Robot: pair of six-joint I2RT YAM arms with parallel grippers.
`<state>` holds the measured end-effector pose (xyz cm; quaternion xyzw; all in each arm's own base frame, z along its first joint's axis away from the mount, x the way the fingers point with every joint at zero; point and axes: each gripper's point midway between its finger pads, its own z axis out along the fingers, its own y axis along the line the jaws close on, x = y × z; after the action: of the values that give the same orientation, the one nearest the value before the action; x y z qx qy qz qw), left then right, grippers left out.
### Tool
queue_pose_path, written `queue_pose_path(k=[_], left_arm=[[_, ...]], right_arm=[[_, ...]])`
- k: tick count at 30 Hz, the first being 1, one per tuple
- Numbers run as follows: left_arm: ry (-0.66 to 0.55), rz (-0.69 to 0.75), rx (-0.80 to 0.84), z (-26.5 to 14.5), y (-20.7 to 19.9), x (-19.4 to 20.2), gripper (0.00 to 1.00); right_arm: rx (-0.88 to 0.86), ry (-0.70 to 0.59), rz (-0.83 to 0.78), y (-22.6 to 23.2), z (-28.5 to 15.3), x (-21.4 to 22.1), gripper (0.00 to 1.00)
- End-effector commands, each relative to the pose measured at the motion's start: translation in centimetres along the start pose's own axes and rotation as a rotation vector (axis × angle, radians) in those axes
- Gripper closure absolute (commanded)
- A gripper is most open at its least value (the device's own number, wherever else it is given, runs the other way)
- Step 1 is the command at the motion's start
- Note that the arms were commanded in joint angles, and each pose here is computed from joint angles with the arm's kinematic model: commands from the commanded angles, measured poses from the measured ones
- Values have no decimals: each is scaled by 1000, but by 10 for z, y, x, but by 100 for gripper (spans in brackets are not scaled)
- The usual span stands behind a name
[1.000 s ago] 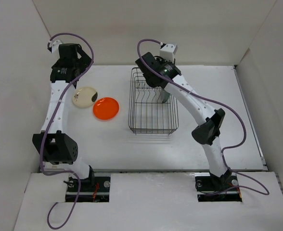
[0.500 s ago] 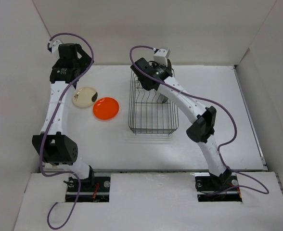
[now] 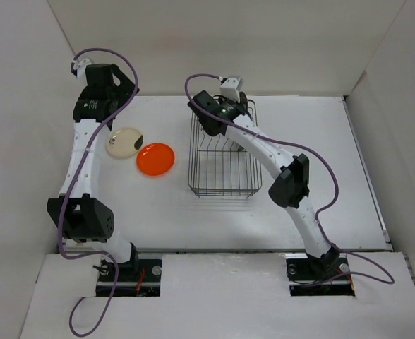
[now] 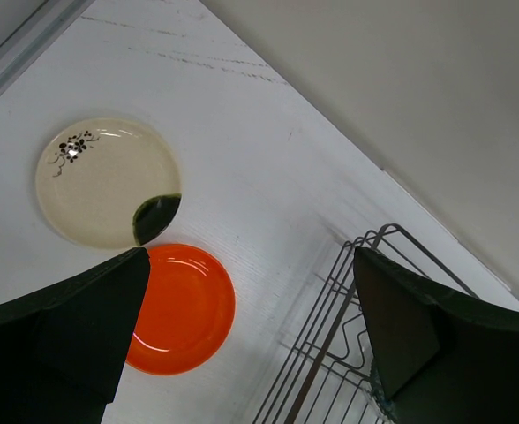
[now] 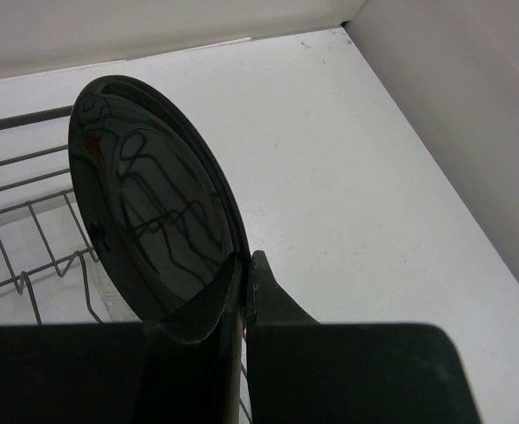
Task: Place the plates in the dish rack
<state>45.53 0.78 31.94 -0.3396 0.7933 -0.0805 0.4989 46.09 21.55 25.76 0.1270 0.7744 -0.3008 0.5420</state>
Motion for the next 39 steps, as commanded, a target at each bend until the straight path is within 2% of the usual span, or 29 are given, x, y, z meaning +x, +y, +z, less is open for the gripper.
queue_pose_path(k=[1, 20, 21, 27, 28, 29, 31, 32, 34, 36, 37, 39], left_arm=[[-66, -25, 66, -22, -13, -22, 0], [-61, -26, 86, -22, -17, -21, 0], [-61, -26, 86, -22, -17, -21, 0], [-60, -16, 73, -18, -15, -20, 0], [-60, -16, 73, -18, -15, -20, 0], [-60, -16, 73, -18, -15, -20, 0], [-60, -14, 59, -14, -12, -19, 0], [-57, -17, 45, -13, -7, -20, 0], [-60, -19, 21, -11, -1, -23, 0], [-85, -26, 3, -11, 3, -30, 0], [-100, -25, -34, -11, 10, -33, 0], [-98, -33, -47, -9, 13, -30, 0]], right_arm=[[17, -40, 26, 7, -3, -4, 100], [-9, -36, -51, 38, -8, 23, 100], [-20, -27, -52, 40, -8, 25, 97], [-54, -17, -65, 51, -16, 35, 76], [-54, -17, -65, 51, -16, 35, 62], [-56, -18, -56, 49, -17, 31, 58], [-57, -20, -46, 46, -18, 27, 58], [-57, -20, -46, 46, -18, 27, 54], [-70, -28, -23, 39, -26, 16, 53], [-72, -44, -1, 25, -34, 2, 39], [-66, -52, 13, 17, -36, -6, 28], [-88, -50, 18, 7, -44, -12, 0]])
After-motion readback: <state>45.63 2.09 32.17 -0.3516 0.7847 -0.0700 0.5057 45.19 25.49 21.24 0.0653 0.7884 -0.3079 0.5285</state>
